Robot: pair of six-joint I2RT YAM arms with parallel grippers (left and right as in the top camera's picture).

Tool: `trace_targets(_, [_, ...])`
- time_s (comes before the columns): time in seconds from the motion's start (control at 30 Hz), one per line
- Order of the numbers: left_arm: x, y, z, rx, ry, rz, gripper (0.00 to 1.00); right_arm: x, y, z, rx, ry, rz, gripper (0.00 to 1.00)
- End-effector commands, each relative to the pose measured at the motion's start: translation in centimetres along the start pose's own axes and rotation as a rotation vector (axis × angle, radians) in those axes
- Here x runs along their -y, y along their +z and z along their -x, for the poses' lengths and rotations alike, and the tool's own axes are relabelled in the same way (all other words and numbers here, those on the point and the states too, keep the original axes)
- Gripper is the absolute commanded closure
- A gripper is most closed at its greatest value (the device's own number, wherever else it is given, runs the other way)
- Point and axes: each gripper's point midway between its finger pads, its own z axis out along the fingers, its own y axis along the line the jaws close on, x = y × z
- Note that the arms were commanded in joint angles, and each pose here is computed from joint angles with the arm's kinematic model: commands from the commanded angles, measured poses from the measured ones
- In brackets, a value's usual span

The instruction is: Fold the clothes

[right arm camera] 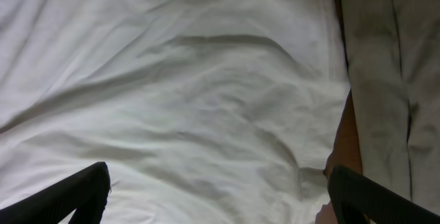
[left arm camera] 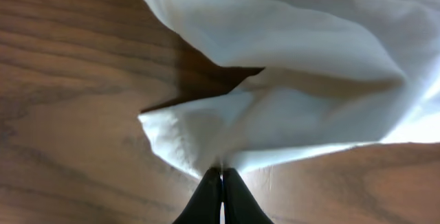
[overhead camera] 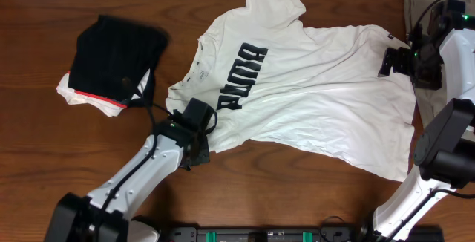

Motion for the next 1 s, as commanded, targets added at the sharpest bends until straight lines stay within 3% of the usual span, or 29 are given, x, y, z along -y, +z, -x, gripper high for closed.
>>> trace_targets(0.0, [0.1, 0.9, -0.5, -0.035, 0.019, 0.008, 0.94, -0.3, -1.5, 0.6, 0.044, -0.005, 0.005, 0.01])
trace_targets(0.43, [1.6, 1.5, 2.1, 0.048, 0.032, -0.033, 0.93, -0.3, -1.5, 0.5, 0.044, -0.005, 0.005, 0.01])
trace_targets(0.63, [-0.3, 0.2, 5.0, 0.175, 0.041, 0.100, 0.93, -0.3, -1.5, 0.6, 0.044, -0.005, 0.005, 0.01])
trace_targets(0.83, [0.3, -1.7, 6.2, 0.206, 0.035, 0.080, 0.93, -0.3, -1.5, 0.5, 0.044, -0.005, 0.005, 0.01])
trace_targets(0.97, [1.8, -4.6, 6.6, 0.275, 0.040, -0.018, 0.94, -0.3, -1.5, 0.5, 0.044, -0.005, 0.005, 0.01])
